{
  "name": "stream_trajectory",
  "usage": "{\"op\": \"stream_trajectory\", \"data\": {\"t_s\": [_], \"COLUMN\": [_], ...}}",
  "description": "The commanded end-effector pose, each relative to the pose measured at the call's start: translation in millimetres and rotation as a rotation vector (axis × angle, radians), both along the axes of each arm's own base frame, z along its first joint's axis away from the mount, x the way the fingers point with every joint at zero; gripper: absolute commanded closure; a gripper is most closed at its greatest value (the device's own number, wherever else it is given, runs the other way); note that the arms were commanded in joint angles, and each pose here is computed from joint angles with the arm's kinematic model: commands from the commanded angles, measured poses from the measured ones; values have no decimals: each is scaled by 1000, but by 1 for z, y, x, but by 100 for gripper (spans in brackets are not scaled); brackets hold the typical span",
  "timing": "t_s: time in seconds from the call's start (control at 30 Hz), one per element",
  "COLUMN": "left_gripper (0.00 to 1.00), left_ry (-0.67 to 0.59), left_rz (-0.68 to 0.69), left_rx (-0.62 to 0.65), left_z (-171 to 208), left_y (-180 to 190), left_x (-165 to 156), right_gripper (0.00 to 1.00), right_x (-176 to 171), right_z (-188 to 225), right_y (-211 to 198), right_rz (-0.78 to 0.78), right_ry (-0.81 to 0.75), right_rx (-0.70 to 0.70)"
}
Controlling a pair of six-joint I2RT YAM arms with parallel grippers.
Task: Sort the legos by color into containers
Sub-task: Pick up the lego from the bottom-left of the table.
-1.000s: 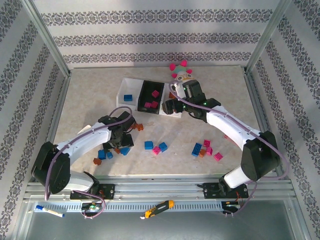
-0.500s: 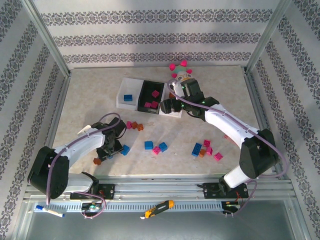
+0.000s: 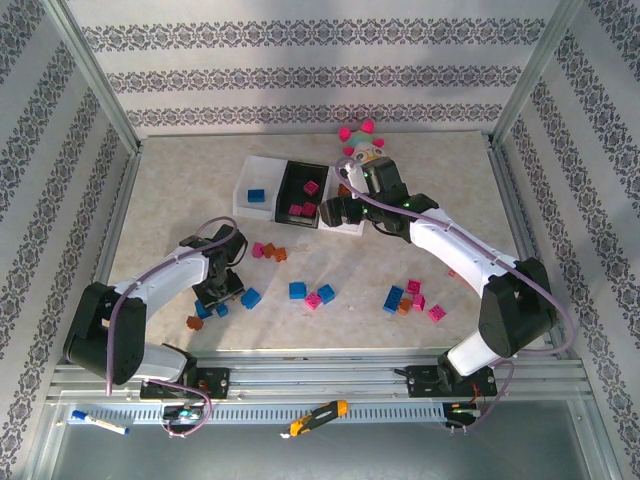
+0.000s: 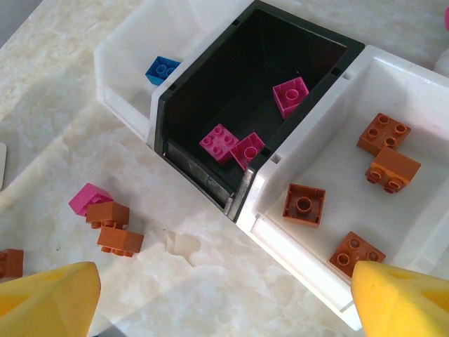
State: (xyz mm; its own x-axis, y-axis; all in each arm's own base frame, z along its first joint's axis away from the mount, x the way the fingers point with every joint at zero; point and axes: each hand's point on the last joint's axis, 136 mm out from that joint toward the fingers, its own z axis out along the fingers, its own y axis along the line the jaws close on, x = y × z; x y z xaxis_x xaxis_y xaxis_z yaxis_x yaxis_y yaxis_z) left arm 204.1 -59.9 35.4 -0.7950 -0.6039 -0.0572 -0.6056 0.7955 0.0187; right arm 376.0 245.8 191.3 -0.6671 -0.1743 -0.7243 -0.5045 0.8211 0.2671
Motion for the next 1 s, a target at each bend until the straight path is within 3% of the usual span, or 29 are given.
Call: {"op": "stream_trajectory", "data": {"t_s": [0.0, 0.43, 0.63, 0.97], "left_gripper": [48, 56, 57, 61], "left_ry": [-28, -33, 21, 46], "left_rz": [6, 29, 43, 27], "left_rx": [53, -36, 11, 15], "left_z": [-6, 5, -1, -21], "left_y": [16, 10, 19, 16], "left_x": [13, -11, -24, -14], "right_gripper": [8, 8, 8, 8], "right_x": [-4, -4, -3, -3], "right_z": [3, 1, 1, 1], "right_y": [8, 16, 22, 23], "right_rz": [11, 16, 24, 24], "right_ry": [0, 9, 11, 10], "right_rx": [30, 46, 54, 51]}}
